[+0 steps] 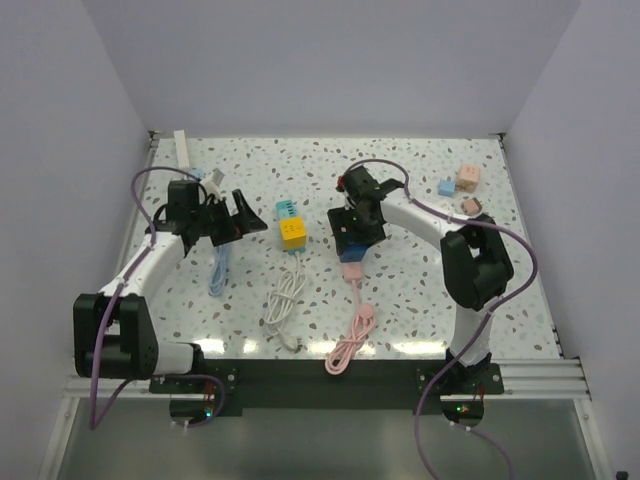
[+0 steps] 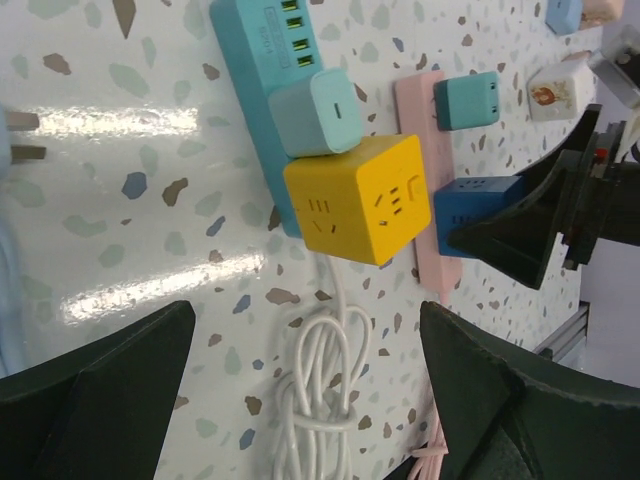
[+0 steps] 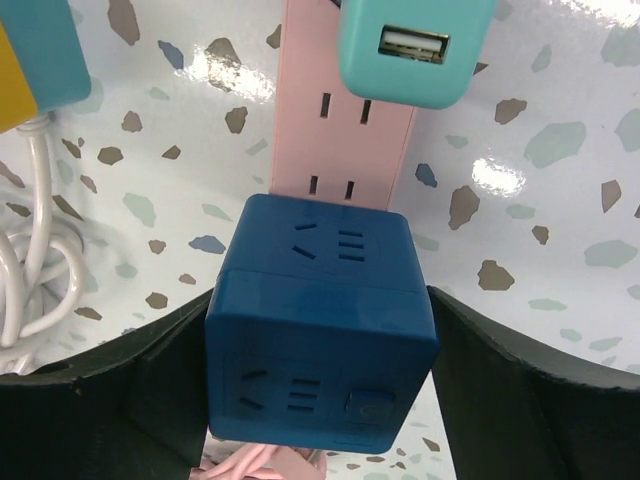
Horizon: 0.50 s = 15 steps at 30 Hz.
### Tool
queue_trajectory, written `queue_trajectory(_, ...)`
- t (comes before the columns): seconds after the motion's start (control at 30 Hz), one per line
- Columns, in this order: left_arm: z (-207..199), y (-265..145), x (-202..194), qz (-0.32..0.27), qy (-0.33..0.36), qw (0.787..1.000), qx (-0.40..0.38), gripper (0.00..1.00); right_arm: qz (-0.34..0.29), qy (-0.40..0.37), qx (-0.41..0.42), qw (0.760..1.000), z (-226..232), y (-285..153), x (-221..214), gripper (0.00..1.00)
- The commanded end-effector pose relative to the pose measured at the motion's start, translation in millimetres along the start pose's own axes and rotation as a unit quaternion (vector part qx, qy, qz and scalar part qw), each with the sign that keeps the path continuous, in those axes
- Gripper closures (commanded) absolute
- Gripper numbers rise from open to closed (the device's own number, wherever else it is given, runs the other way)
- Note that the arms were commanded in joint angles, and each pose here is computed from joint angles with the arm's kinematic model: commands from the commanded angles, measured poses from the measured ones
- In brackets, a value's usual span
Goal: Pull the plug off the socket
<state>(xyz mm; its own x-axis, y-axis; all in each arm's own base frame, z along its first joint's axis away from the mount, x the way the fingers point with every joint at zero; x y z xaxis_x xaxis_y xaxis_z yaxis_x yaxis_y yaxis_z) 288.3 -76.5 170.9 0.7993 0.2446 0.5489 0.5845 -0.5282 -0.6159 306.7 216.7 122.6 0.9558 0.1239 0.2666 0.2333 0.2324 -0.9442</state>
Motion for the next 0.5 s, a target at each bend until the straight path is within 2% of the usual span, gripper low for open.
queue_trajectory(0.0, -29.2, -10.3, 17.5, -0.054, 0.024, 0.996, -0.064, 0.00, -0.030, -0.026, 0.026, 0.999, 6.0, -23.8, 5.5, 0.20)
queue_trajectory(0.07, -37.6, -9.4, 15.9, -0.051, 0.026, 0.996, -0.074, 0.00, -0.033, -0.025, 0.025, 0.999, 6.0, -23.6, 6.4, 0.20)
queue_trajectory(0.13, -48.3, -8.4, 15.3, -0.050, 0.036, 0.995, -0.078, 0.00, -0.038, -0.019, 0.021, 0.999, 5.4, -23.8, 7.0, 0.26)
queue_trajectory(0.17, -52.5, -8.0, 15.2, -0.048, 0.038, 0.995, -0.081, 0.00, -0.037, -0.016, 0.018, 0.999, 5.2, -23.8, 7.2, 0.36)
queue_trajectory(0.23, -67.1, -7.7, 14.9, -0.047, 0.047, 0.993, -0.097, 0.00, -0.032, -0.015, 0.018, 0.999, 4.9, -23.9, 6.8, 0.49)
queue_trajectory(0.27, -72.9, -7.5, 14.9, -0.048, 0.051, 0.992, -0.104, 0.00, -0.031, -0.018, 0.021, 0.999, 5.5, -25.2, 5.2, 0.66)
queue_trajectory(0.3, -79.0, -7.4, 15.2, -0.050, 0.055, 0.991, -0.110, 0.00, -0.030, -0.021, 0.024, 0.999, 5.2, -25.5, 3.4, 0.75)
queue_trajectory(0.33, -90.1, -5.2, 12.6, -0.048, 0.058, 0.989, -0.125, 0.00, -0.032, -0.019, 0.034, 0.999, 4.3, -28.5, 3.0, 0.96)
queue_trajectory(0.37, -94.7, -2.5, 9.6, -0.043, 0.058, 0.989, -0.132, 0.00, -0.042, -0.019, 0.048, 0.998, 3.3, -31.6, -0.6, 1.00)
queue_trajectory(0.47, -113.9, 7.4, 1.4, -0.039, 0.061, 0.986, -0.150, 0.00, -0.059, -0.007, 0.129, 0.990, 0.5, -43.9, -9.2, 1.00)
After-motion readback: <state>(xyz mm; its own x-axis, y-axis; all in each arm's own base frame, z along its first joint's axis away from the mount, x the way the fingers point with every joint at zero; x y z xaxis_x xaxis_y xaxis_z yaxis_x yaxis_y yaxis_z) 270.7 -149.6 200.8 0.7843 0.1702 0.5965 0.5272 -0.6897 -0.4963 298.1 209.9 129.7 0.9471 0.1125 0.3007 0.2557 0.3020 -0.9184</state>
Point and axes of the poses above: each gripper's point midway between its finger pads, its own y axis out along the fingers, its own z axis along the line the jaws close on, x = y × z, the point moved 7 cm from there along -y, back along the fingers, and after that the axes turned 7 degrees about y, right-handed, at the moved point
